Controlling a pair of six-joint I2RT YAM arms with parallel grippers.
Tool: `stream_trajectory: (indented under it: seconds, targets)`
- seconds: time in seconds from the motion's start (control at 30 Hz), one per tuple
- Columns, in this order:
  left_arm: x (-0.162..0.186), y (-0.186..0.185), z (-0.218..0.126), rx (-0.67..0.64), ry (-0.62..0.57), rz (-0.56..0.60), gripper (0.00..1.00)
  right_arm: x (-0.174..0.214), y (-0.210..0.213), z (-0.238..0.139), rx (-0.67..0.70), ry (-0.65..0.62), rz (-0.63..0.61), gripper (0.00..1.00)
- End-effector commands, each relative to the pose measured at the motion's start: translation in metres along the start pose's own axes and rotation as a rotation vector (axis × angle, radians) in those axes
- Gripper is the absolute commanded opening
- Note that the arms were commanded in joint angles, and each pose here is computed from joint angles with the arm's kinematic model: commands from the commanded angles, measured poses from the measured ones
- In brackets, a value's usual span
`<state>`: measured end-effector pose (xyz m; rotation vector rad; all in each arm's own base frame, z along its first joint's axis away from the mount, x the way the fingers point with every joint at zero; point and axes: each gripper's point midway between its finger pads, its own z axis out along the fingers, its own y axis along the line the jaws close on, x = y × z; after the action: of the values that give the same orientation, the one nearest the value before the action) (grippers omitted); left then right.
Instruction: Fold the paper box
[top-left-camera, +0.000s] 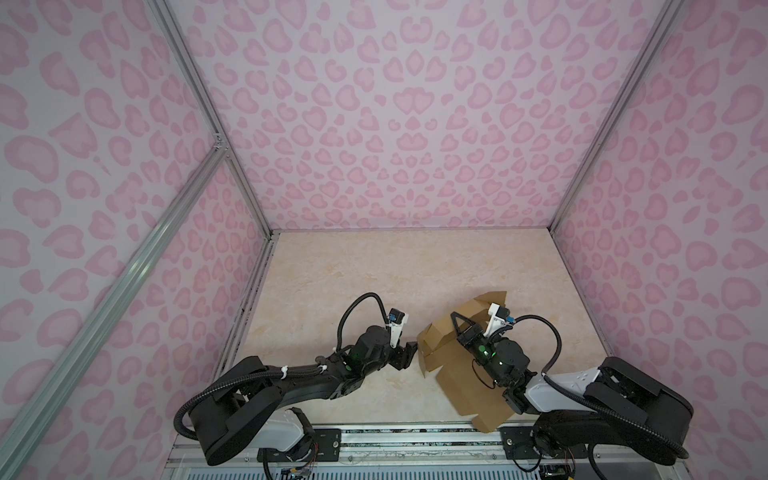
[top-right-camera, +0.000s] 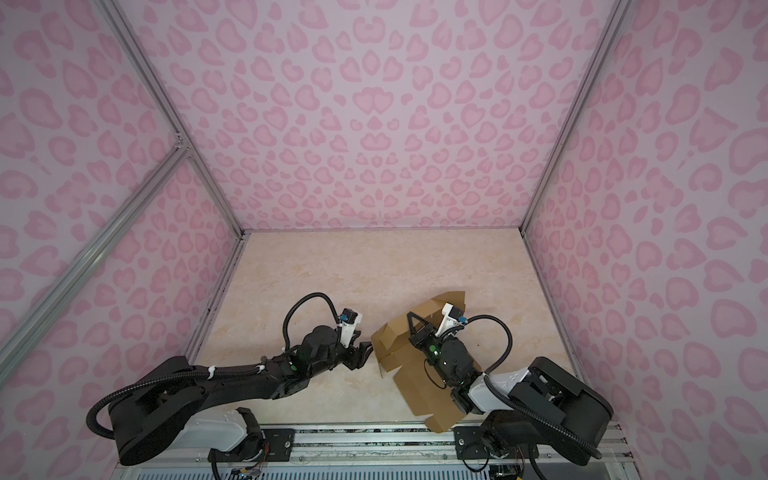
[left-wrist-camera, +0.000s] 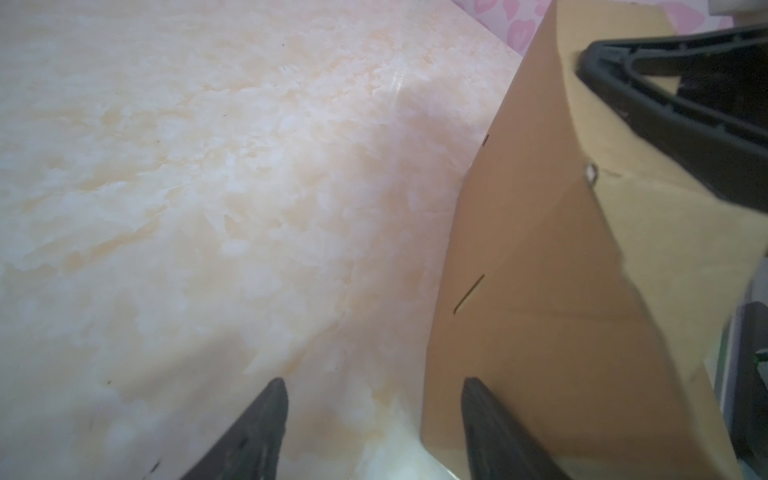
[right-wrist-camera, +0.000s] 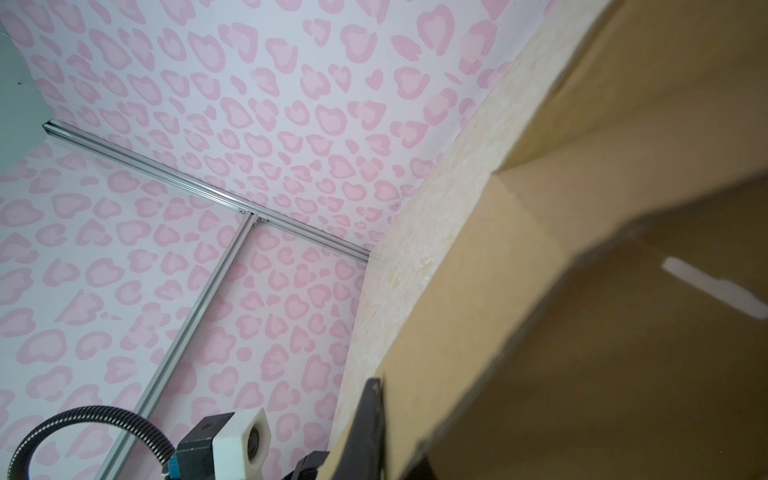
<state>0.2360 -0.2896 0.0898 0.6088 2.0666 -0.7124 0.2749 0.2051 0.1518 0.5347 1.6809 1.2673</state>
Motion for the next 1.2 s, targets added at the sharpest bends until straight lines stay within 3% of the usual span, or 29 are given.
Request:
stream_trajectory:
  seconds: [0.0, 0.53, 1.17]
  targets:
    - [-0.015, -0.014, -0.001, 0.039, -0.058, 0.011, 0.69, 0.004, -0.003, -0.003, -0.003, 0.016, -0.009, 0.07]
    - [-0.016, -0.053, -0.007, 0.106, -0.072, -0.036, 0.69, 0.001, -0.005, -0.010, -0.004, 0.006, -0.022, 0.07]
    - [-0.002, -0.071, -0.006, 0.160, -0.052, -0.138, 0.69, -0.011, -0.017, -0.022, 0.110, -0.014, -0.086, 0.07]
